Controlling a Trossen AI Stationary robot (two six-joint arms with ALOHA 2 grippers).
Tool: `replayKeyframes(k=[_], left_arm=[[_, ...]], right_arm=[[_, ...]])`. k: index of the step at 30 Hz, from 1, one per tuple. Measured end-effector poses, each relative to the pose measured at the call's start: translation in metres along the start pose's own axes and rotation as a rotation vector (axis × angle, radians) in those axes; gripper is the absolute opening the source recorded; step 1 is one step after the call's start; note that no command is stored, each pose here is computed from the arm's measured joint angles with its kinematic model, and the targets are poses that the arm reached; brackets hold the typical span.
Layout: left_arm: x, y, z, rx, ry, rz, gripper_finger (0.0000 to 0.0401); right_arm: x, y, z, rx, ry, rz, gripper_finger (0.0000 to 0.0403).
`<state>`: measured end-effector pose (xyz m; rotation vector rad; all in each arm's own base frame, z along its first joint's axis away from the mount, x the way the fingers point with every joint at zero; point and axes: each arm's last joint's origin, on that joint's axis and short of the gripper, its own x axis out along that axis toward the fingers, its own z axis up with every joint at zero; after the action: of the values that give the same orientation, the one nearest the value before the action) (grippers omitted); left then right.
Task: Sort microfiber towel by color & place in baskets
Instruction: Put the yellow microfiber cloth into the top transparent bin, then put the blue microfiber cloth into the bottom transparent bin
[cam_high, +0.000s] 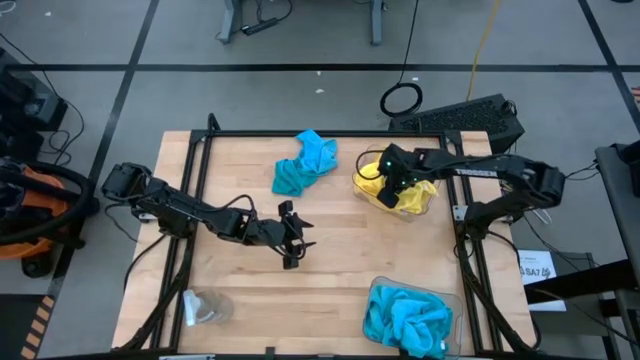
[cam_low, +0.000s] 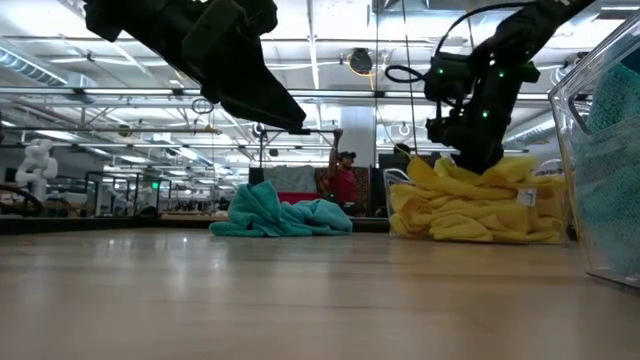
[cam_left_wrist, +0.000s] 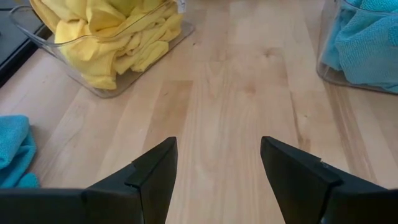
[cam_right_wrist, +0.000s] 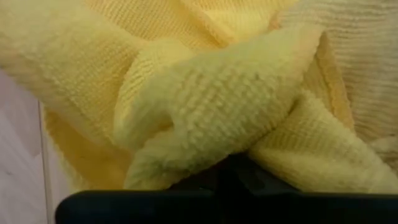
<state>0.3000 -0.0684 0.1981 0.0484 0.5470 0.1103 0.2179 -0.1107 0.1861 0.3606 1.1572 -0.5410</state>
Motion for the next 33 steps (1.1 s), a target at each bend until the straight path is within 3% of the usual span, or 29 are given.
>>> replayKeyframes(k=[5, 11, 21, 28, 33], left_arm=[[0.000, 0.000, 0.000, 0.000, -0.001, -0.001, 0.0238], [0.000, 0.000, 0.000, -0.001, -0.002, -0.001, 0.0238], [0.003, 0.009, 0.001, -0.007, -0.001, 0.027, 0.0238], [0.008, 0.029, 0.003, -0.017, 0.003, 0.104, 0.0238], [0.011, 0.049, 0.002, -0.040, 0.021, 0.217, 0.0238]], right_arm=[[-0.003, 0.000, -0.001, 0.000, 0.002, 0.008, 0.0004], [-0.033, 0.001, -0.008, -0.004, -0.069, 0.079, 0.0027], [-0.091, 0.002, -0.032, 0.013, -0.240, 0.184, 0.0110], [-0.119, -0.001, -0.048, 0.034, -0.354, 0.217, 0.0151], [-0.136, 0.000, -0.057, 0.012, -0.455, 0.254, 0.0164]])
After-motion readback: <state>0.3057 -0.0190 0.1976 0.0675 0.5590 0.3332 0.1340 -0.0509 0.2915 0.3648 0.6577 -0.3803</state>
